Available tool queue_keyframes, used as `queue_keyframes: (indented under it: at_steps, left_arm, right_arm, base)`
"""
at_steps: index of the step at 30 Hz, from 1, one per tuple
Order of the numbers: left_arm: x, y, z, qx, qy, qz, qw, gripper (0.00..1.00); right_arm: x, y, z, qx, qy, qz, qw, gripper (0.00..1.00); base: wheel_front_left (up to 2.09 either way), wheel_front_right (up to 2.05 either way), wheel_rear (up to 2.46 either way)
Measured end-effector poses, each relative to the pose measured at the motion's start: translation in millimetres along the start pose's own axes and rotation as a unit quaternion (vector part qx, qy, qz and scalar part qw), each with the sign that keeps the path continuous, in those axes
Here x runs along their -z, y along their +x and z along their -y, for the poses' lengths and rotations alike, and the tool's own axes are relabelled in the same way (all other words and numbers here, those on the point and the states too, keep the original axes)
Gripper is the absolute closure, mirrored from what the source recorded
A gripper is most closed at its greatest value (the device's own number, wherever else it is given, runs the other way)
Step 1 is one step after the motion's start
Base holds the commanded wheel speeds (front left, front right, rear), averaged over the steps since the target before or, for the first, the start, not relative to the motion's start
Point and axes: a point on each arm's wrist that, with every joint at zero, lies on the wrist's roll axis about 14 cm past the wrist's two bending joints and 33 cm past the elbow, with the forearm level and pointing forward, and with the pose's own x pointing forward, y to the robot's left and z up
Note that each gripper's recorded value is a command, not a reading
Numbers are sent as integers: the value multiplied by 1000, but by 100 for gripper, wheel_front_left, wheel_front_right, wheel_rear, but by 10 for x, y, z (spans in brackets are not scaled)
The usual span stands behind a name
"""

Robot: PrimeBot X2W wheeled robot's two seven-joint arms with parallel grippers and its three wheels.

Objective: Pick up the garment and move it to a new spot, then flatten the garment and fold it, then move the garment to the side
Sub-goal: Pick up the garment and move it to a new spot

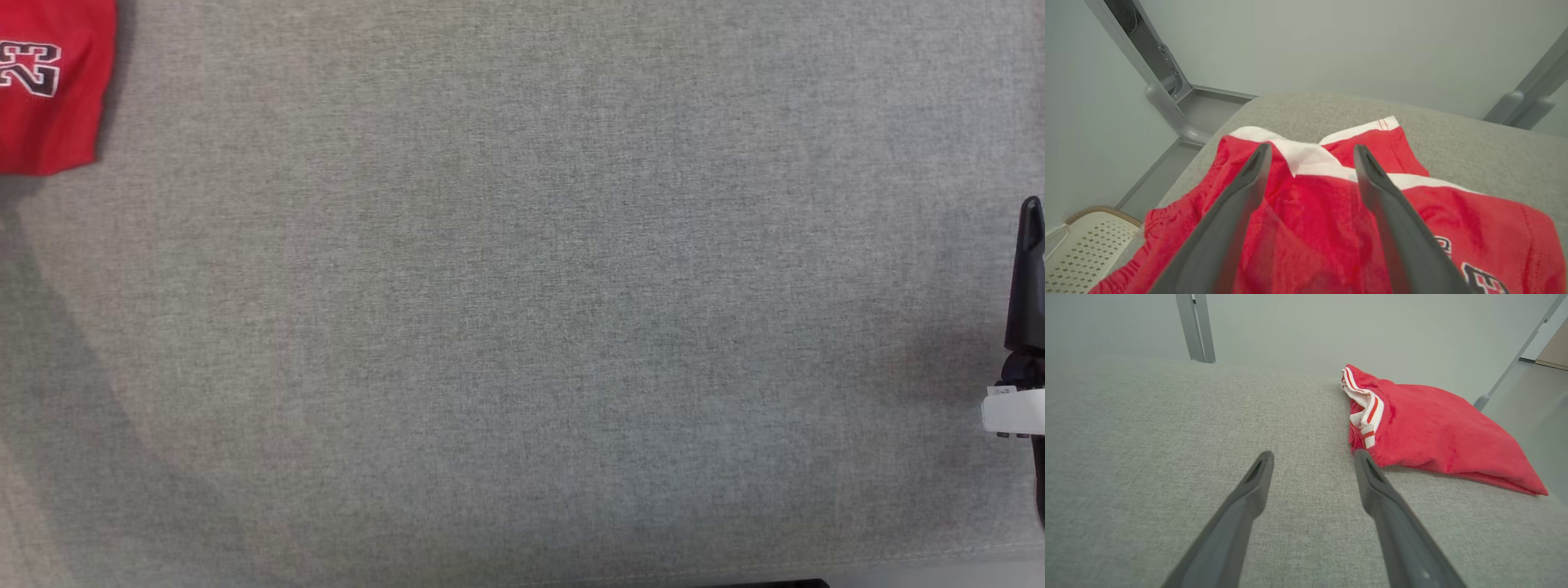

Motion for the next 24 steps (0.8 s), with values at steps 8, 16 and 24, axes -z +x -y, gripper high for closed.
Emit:
queue_keyframes:
  at_steps: [8,16,24]
  left_arm:
    - [608,-3,-58,-10,-23,-130,991,0]
    - [693,-32,-35,-8,-26,-163,986,100]
    - [218,-62,80,11,-3,-72,997,100]
  right_arm:
    - [25,17,36,4,-8,-5,1000,0]
    - [17,42,-18,-2,-4,-6,1000,0]
    - [-70,-11,-70,-3,8,4,1000,0]
  base:
    - [0,0,0]
    - [0,0,0]
    - [0,0,0]
